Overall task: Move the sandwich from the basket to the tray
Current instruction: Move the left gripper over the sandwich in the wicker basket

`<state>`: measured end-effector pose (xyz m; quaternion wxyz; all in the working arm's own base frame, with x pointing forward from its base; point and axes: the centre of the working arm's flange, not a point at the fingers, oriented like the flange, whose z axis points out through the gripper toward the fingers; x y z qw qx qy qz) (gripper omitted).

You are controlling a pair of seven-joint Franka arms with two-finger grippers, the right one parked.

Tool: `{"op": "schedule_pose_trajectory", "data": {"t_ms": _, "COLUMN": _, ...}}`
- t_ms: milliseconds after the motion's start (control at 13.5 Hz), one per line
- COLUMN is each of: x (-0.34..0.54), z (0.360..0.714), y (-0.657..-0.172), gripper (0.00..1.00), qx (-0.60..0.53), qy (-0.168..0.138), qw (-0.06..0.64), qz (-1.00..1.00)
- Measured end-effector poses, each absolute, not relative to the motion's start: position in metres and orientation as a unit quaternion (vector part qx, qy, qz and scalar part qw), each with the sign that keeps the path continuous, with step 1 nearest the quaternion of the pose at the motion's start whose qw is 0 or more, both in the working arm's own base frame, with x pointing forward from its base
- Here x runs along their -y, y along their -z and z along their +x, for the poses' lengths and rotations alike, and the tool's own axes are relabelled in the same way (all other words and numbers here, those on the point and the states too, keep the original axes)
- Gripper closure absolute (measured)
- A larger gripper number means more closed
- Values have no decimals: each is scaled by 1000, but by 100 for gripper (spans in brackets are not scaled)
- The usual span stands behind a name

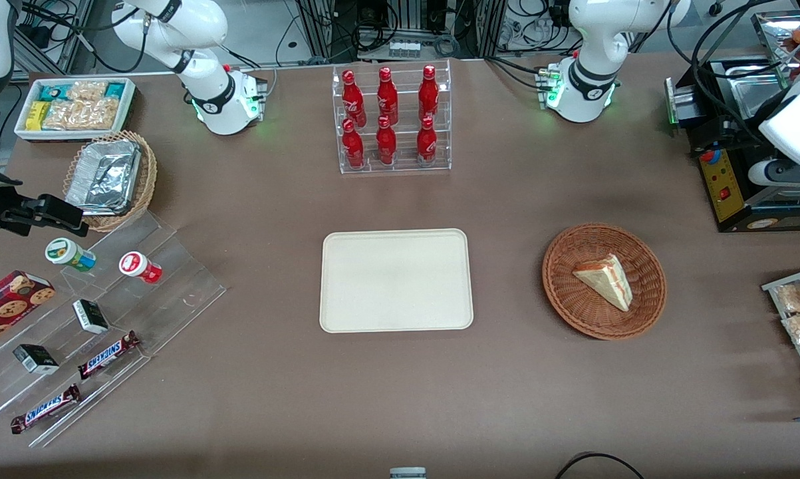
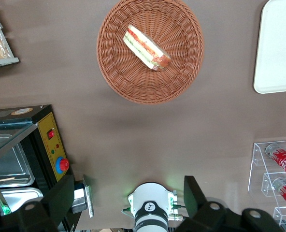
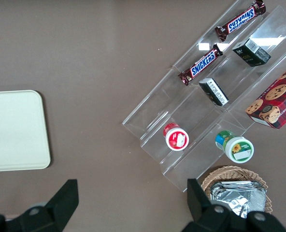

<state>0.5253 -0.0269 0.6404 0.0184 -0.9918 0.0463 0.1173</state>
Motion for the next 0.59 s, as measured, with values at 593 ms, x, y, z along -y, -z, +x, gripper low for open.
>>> {"op": "schedule_pose_trajectory", "data": {"t_ms": 593, "x": 20, "z": 554, "y": -597, "gripper": 0, "qx": -27, "qy": -118, "qw": 38, "qz": -992}}
